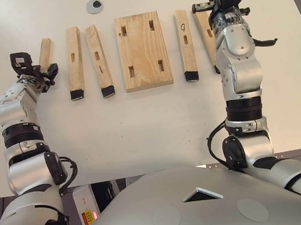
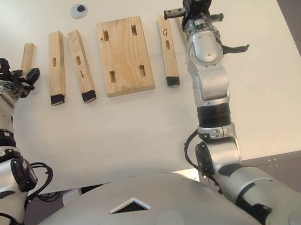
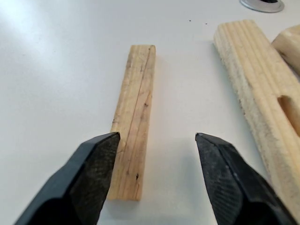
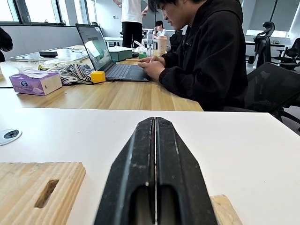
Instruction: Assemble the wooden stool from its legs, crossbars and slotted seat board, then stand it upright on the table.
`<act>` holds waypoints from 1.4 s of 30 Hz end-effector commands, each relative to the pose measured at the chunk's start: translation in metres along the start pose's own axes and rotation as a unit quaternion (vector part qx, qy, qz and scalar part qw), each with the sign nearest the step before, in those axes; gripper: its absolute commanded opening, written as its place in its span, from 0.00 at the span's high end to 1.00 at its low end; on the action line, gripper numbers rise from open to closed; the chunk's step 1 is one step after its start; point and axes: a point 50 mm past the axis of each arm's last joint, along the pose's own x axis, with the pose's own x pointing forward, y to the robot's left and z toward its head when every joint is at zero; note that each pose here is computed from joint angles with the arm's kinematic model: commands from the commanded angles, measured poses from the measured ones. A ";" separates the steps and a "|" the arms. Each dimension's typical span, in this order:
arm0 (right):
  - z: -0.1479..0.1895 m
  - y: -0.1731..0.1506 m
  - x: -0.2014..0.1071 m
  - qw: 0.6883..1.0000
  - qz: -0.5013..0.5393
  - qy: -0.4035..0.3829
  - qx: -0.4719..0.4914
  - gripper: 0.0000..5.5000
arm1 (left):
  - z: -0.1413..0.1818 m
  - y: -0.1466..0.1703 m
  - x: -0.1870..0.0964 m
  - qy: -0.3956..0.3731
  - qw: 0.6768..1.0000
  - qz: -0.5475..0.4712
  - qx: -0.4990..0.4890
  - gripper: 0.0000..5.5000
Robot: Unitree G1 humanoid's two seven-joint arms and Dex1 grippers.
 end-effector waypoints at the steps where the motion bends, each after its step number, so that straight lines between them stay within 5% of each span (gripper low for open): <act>1: 0.007 0.000 0.005 1.000 0.016 -0.006 -0.008 1.00 | -0.035 0.005 0.001 0.058 0.998 0.025 -0.015 0.46; 14: 0.005 0.003 0.006 1.000 0.026 -0.002 -0.011 1.00 | -0.020 -0.023 -0.024 0.006 1.000 -0.021 -0.017 0.46; 20: 0.002 0.007 0.004 1.000 0.030 0.003 -0.008 1.00 | 0.006 -0.011 -0.034 -0.043 0.999 0.023 -0.004 0.46; 30: 0.000 0.008 0.006 0.999 0.035 0.010 -0.008 1.00 | -0.057 -0.002 -0.020 0.054 0.997 0.026 -0.040 0.46; 42: 0.000 0.002 0.010 0.999 0.029 0.013 -0.007 1.00 | -0.060 -0.011 -0.016 0.033 0.999 0.009 -0.039 0.77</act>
